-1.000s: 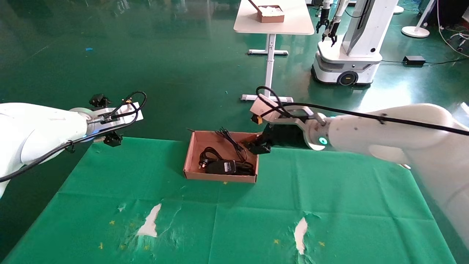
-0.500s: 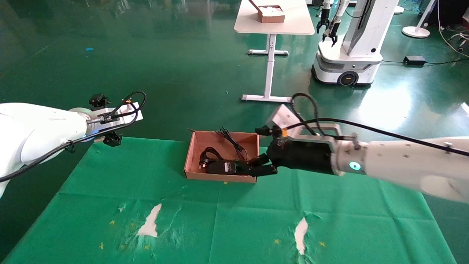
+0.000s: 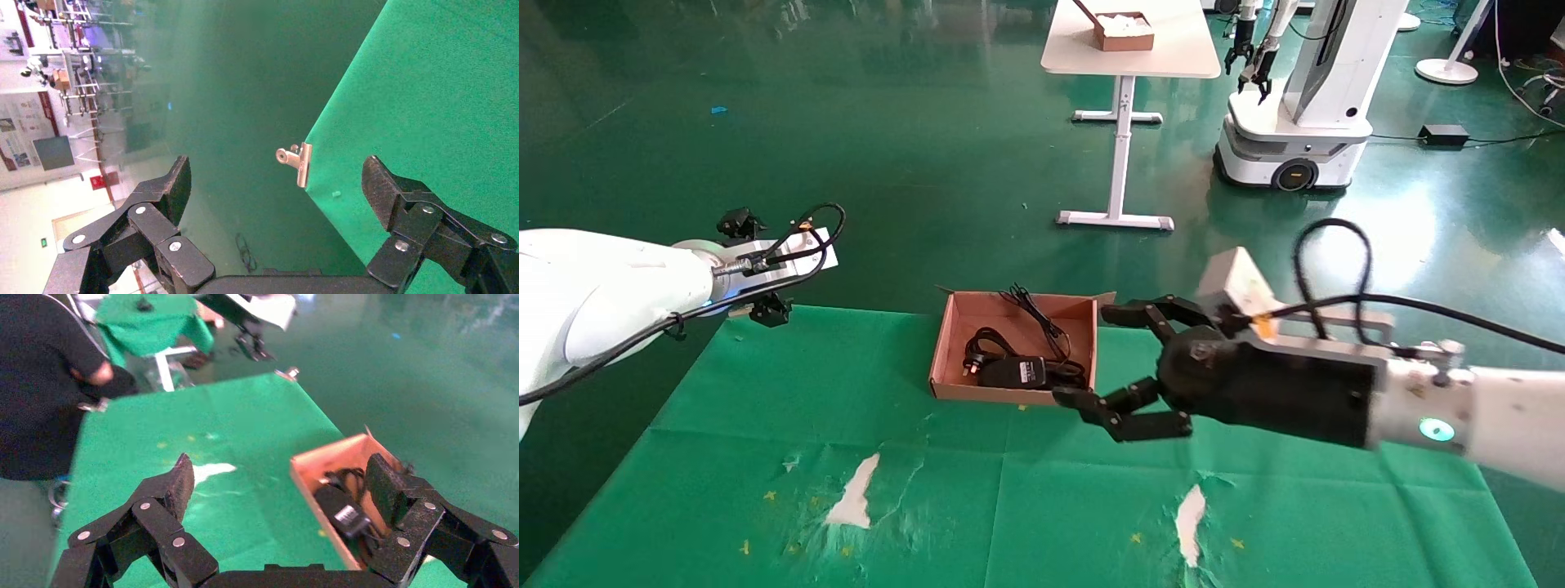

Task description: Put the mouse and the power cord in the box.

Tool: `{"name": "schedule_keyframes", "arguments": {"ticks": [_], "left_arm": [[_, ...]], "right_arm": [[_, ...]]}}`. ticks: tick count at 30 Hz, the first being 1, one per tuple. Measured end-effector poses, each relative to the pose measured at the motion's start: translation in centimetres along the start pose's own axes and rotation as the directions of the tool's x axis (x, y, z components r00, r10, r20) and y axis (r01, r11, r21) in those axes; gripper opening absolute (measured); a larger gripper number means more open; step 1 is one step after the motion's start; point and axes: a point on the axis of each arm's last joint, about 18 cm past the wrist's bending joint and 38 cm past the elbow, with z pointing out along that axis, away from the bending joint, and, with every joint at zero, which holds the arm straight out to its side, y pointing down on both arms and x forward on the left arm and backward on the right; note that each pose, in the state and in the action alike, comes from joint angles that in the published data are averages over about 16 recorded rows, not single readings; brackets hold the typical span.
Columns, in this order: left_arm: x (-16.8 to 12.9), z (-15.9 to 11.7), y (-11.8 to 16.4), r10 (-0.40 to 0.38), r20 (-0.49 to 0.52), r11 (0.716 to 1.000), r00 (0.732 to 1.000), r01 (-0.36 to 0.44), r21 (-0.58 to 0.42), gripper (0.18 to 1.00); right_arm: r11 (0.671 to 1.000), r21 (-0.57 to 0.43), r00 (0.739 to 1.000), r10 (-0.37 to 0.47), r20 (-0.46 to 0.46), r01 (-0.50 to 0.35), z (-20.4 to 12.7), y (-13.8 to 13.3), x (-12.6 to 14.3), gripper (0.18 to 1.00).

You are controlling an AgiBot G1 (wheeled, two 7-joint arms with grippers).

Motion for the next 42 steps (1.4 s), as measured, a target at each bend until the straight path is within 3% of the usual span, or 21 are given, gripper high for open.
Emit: {"name": "schedule_keyframes", "arguments": {"ticks": [9,15,21,28,36,42], "left_arm": [[2.5,0.2,0.4,-0.071,-0.085,0.997,0.994,0.073,0.021,1.001],[6.3,0.1,0.8,-0.174,-0.222,0.980,0.959,0.190,0.052,1.001],[10.2,-0.8,0.9,-0.273,-0.386,0.940,0.881,0.329,0.087,1.001],[13.4,-2.9,0.7,-0.336,-0.553,0.869,0.763,0.477,0.130,1.001],[15.1,-6.4,0.4,-0.334,-0.703,0.762,0.628,0.619,0.191,1.001],[15.2,-9.7,0.4,-0.287,-0.785,0.665,0.549,0.704,0.249,1.001]], "right_arm": [[0.997,0.078,0.996,-0.003,0.091,-0.004,-4.5,-1.3,-3.4,1.001],[0.993,0.116,0.987,-0.024,0.159,0.005,-7.5,-2.4,-6.0,1.001],[0.990,0.138,0.975,-0.048,0.218,0.018,-9.7,-3.3,-8.2,1.001],[0.989,0.147,0.965,-0.065,0.255,0.027,-11.0,-3.8,-9.6,1.001],[0.989,0.148,0.964,-0.066,0.258,0.028,-11.1,-3.9,-9.7,1.001],[0.989,0.148,0.964,-0.066,0.258,0.028,-11.1,-3.9,-9.7,1.001]]}}
